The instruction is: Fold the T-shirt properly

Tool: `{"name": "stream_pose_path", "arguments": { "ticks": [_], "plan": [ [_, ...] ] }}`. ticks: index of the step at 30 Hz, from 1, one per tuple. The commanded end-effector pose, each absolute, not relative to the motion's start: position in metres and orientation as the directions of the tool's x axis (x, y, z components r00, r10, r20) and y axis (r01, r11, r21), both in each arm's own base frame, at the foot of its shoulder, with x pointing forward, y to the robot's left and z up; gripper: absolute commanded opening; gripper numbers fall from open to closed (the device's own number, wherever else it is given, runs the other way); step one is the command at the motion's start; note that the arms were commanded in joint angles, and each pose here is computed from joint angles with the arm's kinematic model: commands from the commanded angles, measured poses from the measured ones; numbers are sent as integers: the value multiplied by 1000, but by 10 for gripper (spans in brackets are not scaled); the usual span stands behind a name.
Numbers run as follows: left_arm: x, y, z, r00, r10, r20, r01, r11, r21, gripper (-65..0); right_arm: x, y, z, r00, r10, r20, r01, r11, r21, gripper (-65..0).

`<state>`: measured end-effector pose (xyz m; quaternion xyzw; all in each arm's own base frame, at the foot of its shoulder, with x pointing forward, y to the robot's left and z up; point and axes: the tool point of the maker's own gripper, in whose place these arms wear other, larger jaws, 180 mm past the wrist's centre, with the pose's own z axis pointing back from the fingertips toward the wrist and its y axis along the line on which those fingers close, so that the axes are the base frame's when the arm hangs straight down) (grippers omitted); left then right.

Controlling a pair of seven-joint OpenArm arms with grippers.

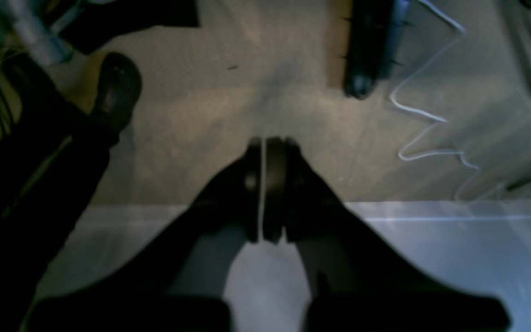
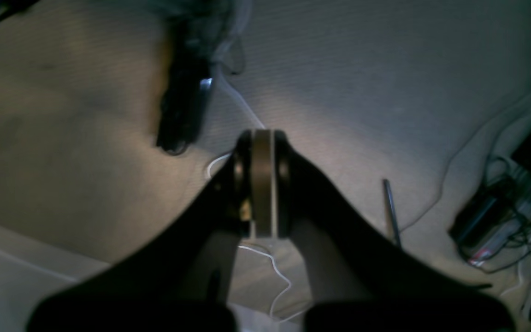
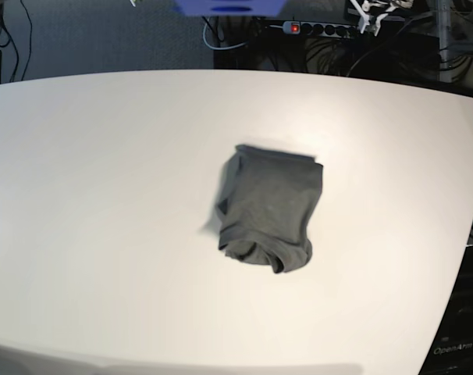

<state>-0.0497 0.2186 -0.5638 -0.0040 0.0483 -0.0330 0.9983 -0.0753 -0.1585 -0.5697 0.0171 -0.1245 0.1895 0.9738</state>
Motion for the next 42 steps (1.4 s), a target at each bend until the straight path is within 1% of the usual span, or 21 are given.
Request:
{"name": "stream_pose_path", "arguments": {
  "ticks": [1,5,7,10,12,14,16,18,22,26,29,35,39,42],
  "plan": [
    [-55,223,-569,993,-69,-97,69,998,-4,-633,-80,-165,-574,896,374,238,-380,925,-23,-649],
    [-61,230,-600,996,-64,-69,67,997,32,-633,-95,-146,-599,911,360,200,-383,919,90,-649],
    [-58,234,-613,997,-63,-37,65,996,55,-633,-97,-147,-612,917,357,181,-379,920,105,-649],
    [-48,244,-632,996,-81,42,76,992,103,-633,-96,-139,-633,929,334,156,-355,925,133,-649],
    [-41,238,-642,992,-108,71,99,988,115,-632,-99,-133,-641,939,314,142,-335,927,169,-649],
    [-36,235,-648,987,-136,80,125,984,130,-632,-93,-129,-645,946,286,153,-312,931,190,-649],
    [-28,222,-653,985,-139,103,129,987,95,-632,-79,-119,-647,950,254,183,-291,934,209,-649],
    [-19,207,-656,987,-108,121,105,994,31,-632,-48,-100,-647,947,198,254,-260,935,241,-649],
    [2,187,-657,989,-35,142,44,997,-64,-632,-18,-105,-647,948,139,287,-215,944,250,-649],
    [25,183,-656,984,8,179,9,996,-94,-630,-5,-125,-651,967,86,242,-146,960,241,-649],
    [36,182,-656,981,-1,194,20,995,-94,-628,7,-139,-653,975,51,218,-99,971,216,-649],
    [45,185,-655,978,0,208,20,996,-91,-627,23,-145,-655,980,-47,195,6,979,204,-649],
    [44,180,-654,979,23,204,5,991,-136,-627,24,-145,-655,979,-69,191,29,979,204,-647],
    [44,173,-653,979,29,202,3,987,-160,-627,24,-144,-656,985,-63,163,29,979,204,-647]
  ]
}}
